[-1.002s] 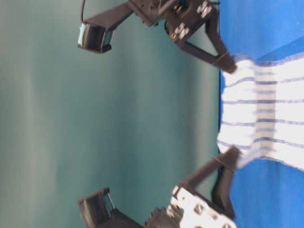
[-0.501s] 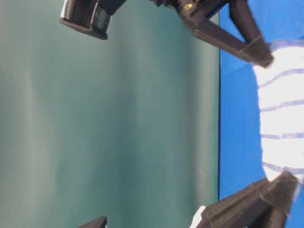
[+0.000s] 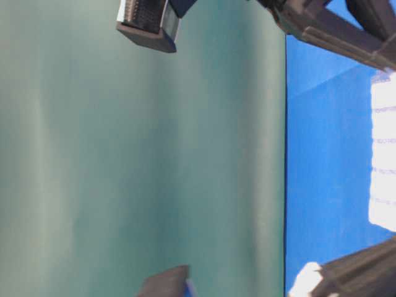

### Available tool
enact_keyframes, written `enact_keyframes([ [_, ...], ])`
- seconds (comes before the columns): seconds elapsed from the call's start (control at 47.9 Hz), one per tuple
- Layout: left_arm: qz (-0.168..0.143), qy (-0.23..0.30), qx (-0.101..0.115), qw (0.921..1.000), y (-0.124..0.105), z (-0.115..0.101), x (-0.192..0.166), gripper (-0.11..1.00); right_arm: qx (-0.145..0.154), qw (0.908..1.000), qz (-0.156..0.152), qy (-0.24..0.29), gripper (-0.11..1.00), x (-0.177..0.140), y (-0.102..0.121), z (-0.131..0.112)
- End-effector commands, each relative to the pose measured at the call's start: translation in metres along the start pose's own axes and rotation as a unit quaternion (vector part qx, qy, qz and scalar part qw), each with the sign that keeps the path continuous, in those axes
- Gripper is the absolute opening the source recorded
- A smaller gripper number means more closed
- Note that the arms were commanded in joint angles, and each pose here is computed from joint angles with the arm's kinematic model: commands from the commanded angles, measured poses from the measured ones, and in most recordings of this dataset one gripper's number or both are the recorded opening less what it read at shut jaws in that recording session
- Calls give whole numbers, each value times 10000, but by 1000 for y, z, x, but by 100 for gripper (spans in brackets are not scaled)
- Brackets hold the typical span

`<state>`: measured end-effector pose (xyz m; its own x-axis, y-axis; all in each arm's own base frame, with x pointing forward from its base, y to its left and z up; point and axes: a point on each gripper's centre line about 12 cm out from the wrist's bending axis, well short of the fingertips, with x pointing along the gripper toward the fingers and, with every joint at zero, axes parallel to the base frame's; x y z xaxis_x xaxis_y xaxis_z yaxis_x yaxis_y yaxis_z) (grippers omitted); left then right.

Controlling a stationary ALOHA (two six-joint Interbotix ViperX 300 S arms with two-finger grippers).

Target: Fold the blue towel.

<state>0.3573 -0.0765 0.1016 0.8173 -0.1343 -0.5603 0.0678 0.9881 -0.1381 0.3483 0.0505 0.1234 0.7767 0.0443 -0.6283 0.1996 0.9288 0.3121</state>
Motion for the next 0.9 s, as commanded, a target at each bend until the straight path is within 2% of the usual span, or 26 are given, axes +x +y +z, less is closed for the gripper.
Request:
enact_keyframes([
  [0.0, -33, -171, -29, 9998, -3, 9, 1, 8, -16, 9998, 102, -148, 6, 1, 9, 8],
  [0.23, 2, -169, -58, 9998, 0, 7, -1, 18, -34, 9999, 84, -99, 6, 5, 9, 6],
  [0.355, 60, -169, -143, 9997, 3, 7, -1, 33, -38, 9999, 93, -88, 8, 5, 10, 5],
  [0.439, 58, -177, -143, 9997, 3, 7, -2, 53, -16, 9999, 96, -110, 24, 6, 10, 7],
  [0.543, 60, -169, -126, 9998, 4, 10, -6, 77, -33, 9998, 126, -141, 57, 4, 12, 11],
  [0.585, 54, -176, -106, 9998, 4, 12, -10, 80, -75, 9997, 148, -167, 69, 2, 13, 13],
  [0.668, 38, -190, -99, 9998, 4, 18, -21, 78, -177, 9992, 247, -268, 89, -7, 18, 20],
  [0.71, 24, -203, -110, 9997, 3, 23, -27, 75, -224, 9988, 292, -328, 93, -13, 19, 24],
  [0.877, -87, -336, -95, 9994, -1, 44, -60, 73, -468, 9958, 465, -633, 87, -44, 23, 42],
])
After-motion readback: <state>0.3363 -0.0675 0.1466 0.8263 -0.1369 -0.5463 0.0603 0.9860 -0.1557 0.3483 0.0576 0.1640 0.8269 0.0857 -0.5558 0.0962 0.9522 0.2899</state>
